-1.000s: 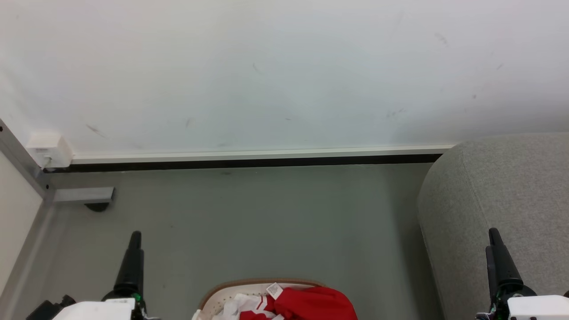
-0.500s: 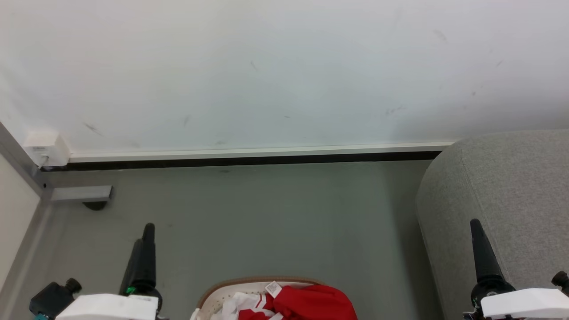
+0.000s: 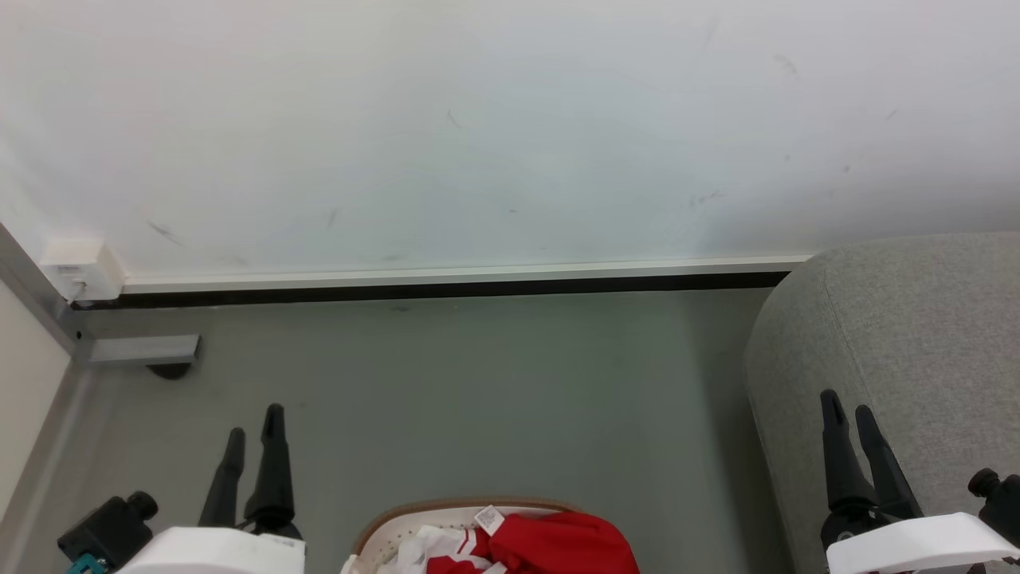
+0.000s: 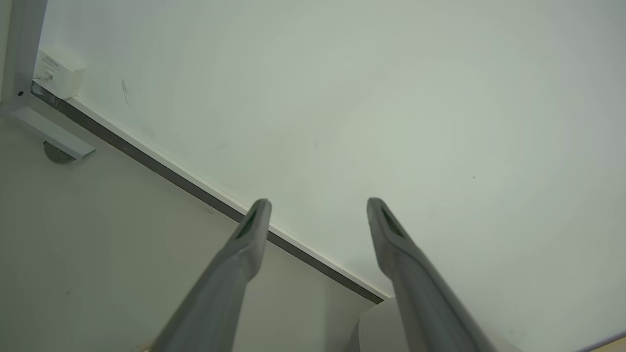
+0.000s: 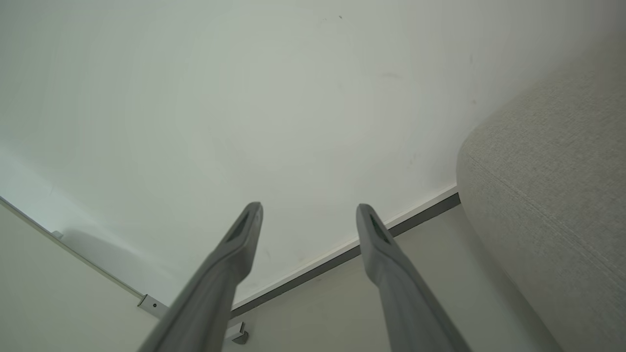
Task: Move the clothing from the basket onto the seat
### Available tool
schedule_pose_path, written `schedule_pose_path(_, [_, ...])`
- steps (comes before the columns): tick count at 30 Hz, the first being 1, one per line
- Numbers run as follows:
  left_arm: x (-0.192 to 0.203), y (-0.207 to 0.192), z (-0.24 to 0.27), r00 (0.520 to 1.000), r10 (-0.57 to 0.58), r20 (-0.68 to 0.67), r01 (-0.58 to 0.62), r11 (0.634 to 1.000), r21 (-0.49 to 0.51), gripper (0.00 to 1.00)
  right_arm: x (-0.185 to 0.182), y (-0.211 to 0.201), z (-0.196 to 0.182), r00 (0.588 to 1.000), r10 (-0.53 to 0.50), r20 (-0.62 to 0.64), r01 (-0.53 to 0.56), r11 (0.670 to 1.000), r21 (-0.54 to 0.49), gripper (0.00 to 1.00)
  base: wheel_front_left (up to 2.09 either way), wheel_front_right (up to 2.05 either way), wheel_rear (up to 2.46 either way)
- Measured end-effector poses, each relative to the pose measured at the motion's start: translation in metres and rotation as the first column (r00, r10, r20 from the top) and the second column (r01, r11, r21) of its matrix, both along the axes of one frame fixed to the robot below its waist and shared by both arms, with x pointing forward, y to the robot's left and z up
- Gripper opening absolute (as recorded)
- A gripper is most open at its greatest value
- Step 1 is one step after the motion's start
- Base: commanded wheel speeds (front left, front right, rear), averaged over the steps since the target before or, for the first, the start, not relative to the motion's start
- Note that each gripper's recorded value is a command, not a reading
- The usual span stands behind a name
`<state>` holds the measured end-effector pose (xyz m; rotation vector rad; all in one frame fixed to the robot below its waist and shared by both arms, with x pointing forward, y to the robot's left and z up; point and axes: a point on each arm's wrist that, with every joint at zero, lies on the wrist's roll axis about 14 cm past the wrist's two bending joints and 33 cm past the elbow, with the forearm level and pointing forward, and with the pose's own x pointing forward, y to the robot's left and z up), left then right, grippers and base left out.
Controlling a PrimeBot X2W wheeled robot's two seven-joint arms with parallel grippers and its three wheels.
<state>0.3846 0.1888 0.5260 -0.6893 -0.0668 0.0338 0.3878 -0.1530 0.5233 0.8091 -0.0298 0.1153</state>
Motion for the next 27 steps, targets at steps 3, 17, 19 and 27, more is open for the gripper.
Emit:
schedule_pose_path(3, [-0.001, -0.001, -0.002, 1.0, 0.006, -0.009, -0.005, 0.999, 0.051, 1.0, -0.001, 0.005, 0.001, 1.0, 0.009, 0.01, -0.009, 0.999, -0.051, 1.0, 0.0, 0.0, 0.0])
schedule_pose_path(17, [-0.004, -0.006, -0.001, 1.0, 0.004, 0.009, -0.006, 0.978, 0.211, 1.0, -0.004, 0.016, -0.01, 0.999, 0.035, 0.009, -0.032, 0.973, -0.227, 1.0, 0.0, 0.0, 0.0])
schedule_pose_path(19, [-0.004, -0.006, 0.0, 1.0, 0.004, 0.013, -0.007, 0.973, 0.231, 1.0, -0.004, 0.016, -0.01, 0.999, 0.036, 0.011, -0.032, 0.967, -0.252, 1.0, 0.0, 0.0, 0.0])
schedule_pose_path(27, [-0.004, -0.009, 0.001, 1.0, 0.001, 0.025, -0.009, 0.95, 0.312, 1.0, -0.004, 0.019, -0.009, 0.999, 0.045, 0.03, -0.033, 0.944, -0.328, 1.0, 0.0, 0.0, 0.0])
